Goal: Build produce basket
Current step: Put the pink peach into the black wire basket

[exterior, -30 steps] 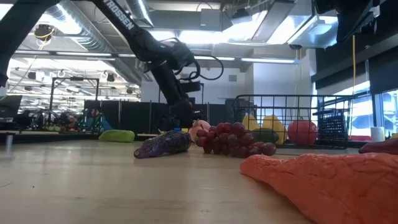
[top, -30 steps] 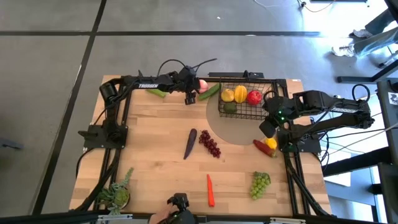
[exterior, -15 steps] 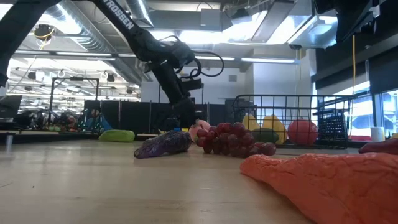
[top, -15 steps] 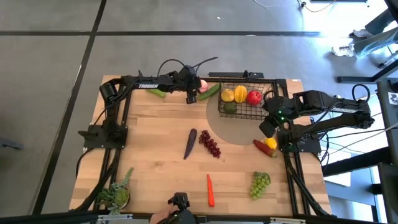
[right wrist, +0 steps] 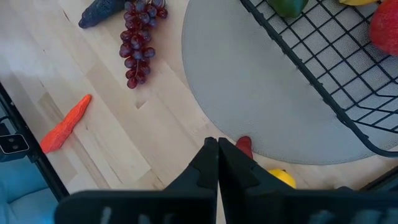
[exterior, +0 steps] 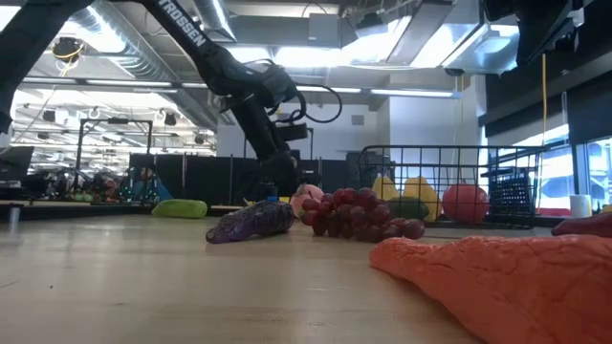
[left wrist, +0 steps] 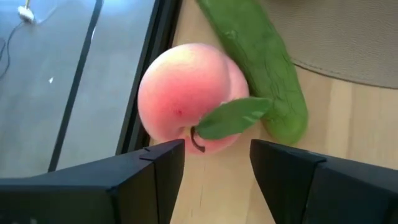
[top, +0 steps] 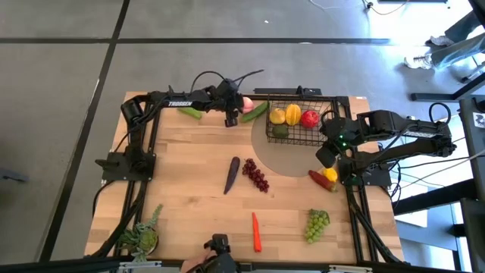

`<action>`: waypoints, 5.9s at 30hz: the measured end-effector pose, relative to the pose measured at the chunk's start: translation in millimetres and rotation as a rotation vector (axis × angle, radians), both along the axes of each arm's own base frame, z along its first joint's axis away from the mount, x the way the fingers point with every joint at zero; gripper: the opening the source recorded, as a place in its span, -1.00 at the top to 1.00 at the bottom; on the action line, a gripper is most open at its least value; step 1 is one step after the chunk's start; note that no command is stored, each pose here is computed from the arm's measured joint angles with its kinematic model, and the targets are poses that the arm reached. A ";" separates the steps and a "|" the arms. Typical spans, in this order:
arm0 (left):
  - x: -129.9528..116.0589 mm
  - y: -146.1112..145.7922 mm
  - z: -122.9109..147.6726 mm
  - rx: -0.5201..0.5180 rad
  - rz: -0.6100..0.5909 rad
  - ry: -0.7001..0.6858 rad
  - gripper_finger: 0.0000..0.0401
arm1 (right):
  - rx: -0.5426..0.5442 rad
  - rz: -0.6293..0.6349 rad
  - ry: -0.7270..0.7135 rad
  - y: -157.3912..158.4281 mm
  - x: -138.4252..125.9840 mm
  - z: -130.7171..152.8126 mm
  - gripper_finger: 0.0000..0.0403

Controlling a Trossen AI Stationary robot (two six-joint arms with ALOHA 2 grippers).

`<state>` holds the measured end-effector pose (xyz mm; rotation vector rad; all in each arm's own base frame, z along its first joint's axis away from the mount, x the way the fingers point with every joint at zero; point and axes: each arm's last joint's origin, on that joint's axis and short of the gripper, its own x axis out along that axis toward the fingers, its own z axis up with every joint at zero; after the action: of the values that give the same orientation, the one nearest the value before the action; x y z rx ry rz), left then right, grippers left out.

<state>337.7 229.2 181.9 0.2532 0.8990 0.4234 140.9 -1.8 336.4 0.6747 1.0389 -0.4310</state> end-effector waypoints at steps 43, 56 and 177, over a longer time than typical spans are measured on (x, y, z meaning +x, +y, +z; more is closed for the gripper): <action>-7.2 17.0 -11.4 0.008 -0.094 0.022 0.35 | -0.044 -0.026 -0.011 -1.5 1.2 0.3 1.00; -6.3 17.4 -10.8 0.017 -0.095 0.013 0.52 | -0.045 -0.027 -0.032 -1.6 3.0 1.2 1.00; -3.3 17.4 -12.7 0.071 -0.046 0.036 1.00 | -0.046 -0.022 -0.037 -1.5 3.3 1.7 1.00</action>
<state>334.4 246.7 169.1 0.3467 0.9129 0.4089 144.2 -3.3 338.0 0.6510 0.9846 -0.4593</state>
